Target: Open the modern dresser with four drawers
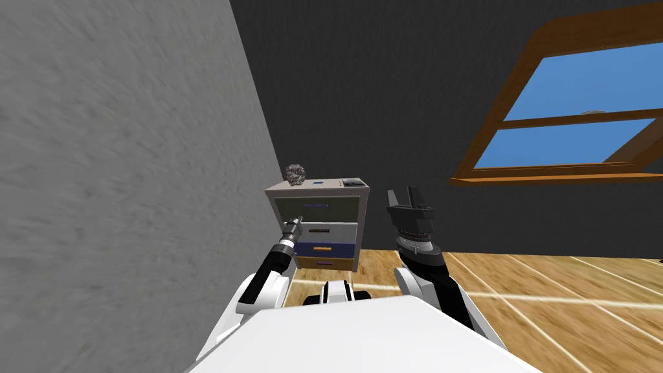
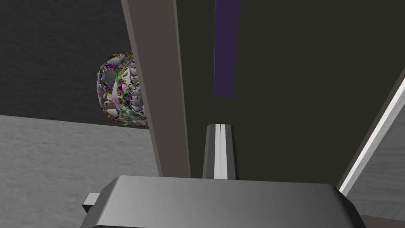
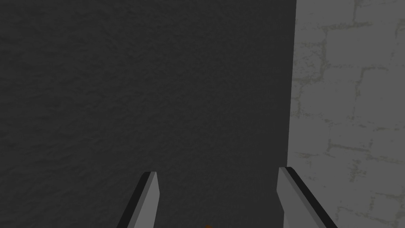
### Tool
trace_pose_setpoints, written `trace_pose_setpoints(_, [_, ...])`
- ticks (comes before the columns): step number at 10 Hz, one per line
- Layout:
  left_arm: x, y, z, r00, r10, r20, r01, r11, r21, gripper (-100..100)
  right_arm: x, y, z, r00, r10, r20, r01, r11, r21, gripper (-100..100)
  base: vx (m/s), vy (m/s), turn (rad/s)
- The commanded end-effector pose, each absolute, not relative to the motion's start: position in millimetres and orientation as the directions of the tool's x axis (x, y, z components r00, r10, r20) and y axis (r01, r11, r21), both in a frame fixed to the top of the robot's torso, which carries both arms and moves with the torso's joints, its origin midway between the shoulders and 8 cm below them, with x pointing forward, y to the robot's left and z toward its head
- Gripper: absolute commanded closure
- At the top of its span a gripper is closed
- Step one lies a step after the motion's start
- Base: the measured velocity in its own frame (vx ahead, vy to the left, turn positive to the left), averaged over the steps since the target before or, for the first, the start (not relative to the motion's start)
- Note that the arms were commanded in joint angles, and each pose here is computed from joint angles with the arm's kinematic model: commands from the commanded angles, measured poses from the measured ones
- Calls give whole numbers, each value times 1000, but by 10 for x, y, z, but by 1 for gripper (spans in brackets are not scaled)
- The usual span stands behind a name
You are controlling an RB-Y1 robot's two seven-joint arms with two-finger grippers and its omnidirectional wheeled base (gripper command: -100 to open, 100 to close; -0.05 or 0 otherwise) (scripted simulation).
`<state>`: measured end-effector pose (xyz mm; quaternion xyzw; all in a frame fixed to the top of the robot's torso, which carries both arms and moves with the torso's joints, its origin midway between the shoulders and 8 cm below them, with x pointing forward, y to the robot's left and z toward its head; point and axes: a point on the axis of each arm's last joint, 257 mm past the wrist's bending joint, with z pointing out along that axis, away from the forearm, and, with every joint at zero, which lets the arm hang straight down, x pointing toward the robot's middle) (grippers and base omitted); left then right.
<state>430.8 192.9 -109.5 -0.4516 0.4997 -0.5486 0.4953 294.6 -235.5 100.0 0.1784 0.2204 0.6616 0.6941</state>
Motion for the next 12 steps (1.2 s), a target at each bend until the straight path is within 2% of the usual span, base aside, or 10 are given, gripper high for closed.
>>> trace_pose_setpoints(1, [4314,1945,-1085,-97,-995,1,87,-10,-996,-100,2946,-2355,1000,27,997,-70,-840,61,539,0,138,12,-18])
trace_pose_setpoints(6, [4300,1952,-1044,-93,-996,2,86,-10,-996,-100,2945,-2355,1000,27,997,-70,-840,61,539,0,115,11,-11])
trace_pose_setpoints(7, [4299,1952,-1041,-93,-996,2,86,-10,-996,100,2945,-2355,1000,27,997,-70,-840,61,539,0,11,0,2])
trace_pose_setpoints(12, [4220,1926,-1008,-101,-995,2,85,-11,-996,100,2946,-2355,1001,27,997,-70,-840,61,539,0,-154,6,19])
